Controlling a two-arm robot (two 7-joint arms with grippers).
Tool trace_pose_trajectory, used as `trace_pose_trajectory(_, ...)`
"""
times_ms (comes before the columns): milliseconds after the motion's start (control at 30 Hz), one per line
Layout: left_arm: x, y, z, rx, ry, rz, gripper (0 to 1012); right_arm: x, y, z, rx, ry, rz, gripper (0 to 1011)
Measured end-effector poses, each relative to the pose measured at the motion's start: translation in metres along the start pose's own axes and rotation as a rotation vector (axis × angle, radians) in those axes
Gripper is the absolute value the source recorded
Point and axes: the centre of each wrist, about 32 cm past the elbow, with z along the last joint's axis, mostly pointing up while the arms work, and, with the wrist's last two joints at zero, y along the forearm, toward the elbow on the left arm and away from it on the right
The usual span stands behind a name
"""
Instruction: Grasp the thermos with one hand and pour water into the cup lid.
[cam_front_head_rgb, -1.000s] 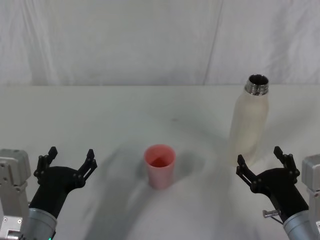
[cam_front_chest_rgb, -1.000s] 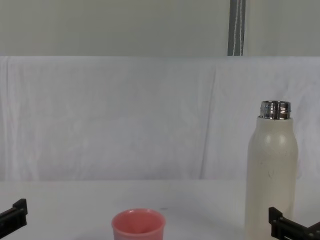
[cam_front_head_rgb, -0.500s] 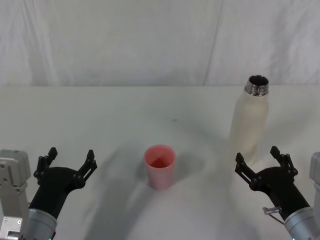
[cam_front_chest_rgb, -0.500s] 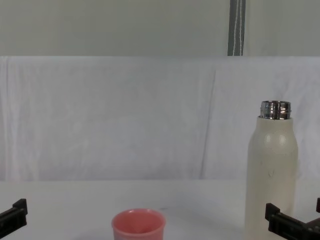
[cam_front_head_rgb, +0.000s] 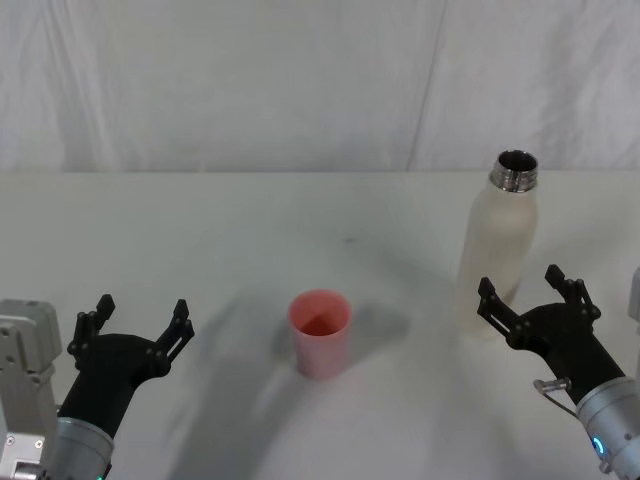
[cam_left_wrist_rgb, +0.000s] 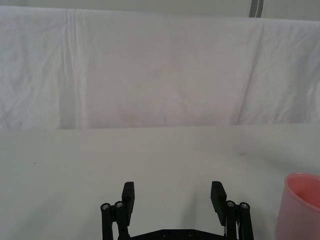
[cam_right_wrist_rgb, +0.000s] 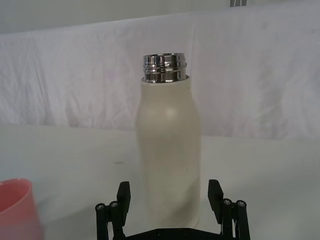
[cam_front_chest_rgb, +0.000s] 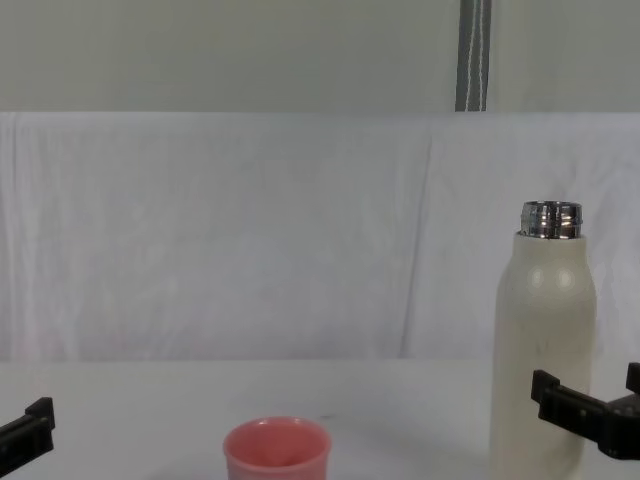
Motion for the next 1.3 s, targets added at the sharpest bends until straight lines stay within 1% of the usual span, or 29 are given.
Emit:
trace_pose_trajectory(300, 0.0, 0.0, 0.0, 0.0, 0.0, 0.0, 1001, 0.0062, 0.013, 0.003, -0.003, -0.002, 0.01, 1001)
trace_pose_trajectory(667, 0.0, 0.0, 0.0, 0.0, 0.0, 0.0, 1001, 0.0081, 0.025, 0.001, -0.014, 0.002, 0.024, 1001)
trace_pose_trajectory(1033, 0.0, 0.0, 0.0, 0.0, 0.0, 0.0, 1001, 0.0086, 0.039, -0.008, -0.035, 0.01, 0.03, 1001)
trace_pose_trajectory(1300, 0.0, 0.0, 0.0, 0.0, 0.0, 0.0, 1001, 0.0089, 0.05, -0.012, -0.041, 0.013, 0.037, 1001)
